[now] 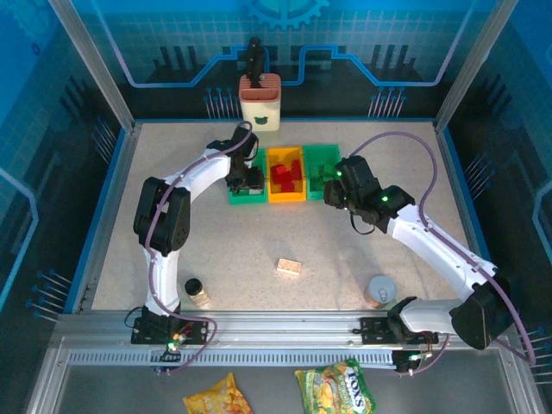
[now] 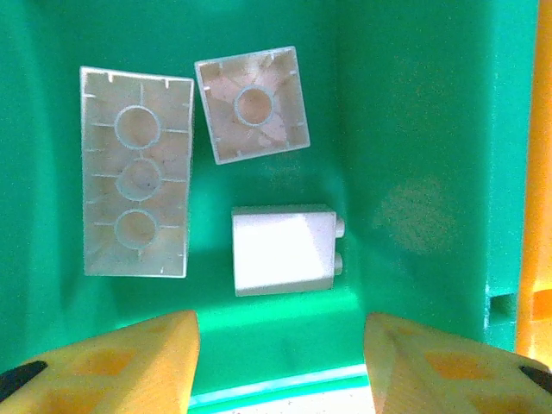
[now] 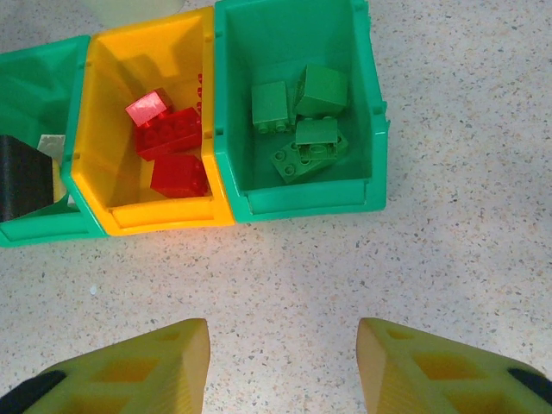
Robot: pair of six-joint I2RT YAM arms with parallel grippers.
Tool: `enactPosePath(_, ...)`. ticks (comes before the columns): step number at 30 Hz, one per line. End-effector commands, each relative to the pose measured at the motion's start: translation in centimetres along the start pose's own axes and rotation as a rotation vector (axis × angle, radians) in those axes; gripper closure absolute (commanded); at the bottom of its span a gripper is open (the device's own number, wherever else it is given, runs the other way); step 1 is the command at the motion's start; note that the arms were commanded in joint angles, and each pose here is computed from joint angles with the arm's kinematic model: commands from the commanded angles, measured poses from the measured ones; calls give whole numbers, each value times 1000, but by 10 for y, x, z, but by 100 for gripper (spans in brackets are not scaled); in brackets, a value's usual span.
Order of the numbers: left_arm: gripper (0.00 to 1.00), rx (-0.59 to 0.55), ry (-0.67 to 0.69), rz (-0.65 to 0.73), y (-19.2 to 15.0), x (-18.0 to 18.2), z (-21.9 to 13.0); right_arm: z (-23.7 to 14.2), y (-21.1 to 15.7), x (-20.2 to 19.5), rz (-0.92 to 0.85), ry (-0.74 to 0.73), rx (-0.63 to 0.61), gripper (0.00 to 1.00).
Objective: Sort the legos into containers by color
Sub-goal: Place the lego in the container.
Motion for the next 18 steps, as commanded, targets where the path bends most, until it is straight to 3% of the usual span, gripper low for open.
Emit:
enactPosePath(1,46,-25,-48,0,6,-7,-16,-7,6,-8,23,-20,-18,50)
enactPosePath(9,47,-26,-64,0,-9,-8,-34,-3,3,-6,18,-17,-2,50)
enactPosePath(18,47,-1,-60,46,-51,-18,-57,0,-1,-6,10,-20,13,50)
Point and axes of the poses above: each hand's point on the last joint's axis, 136 mm out from that joint toward the fingers, its own z axis out along the fingers, its own x axis along the line the jaws close on, y = z × x, the point moved 2 cm from there along -z, back along the fingers
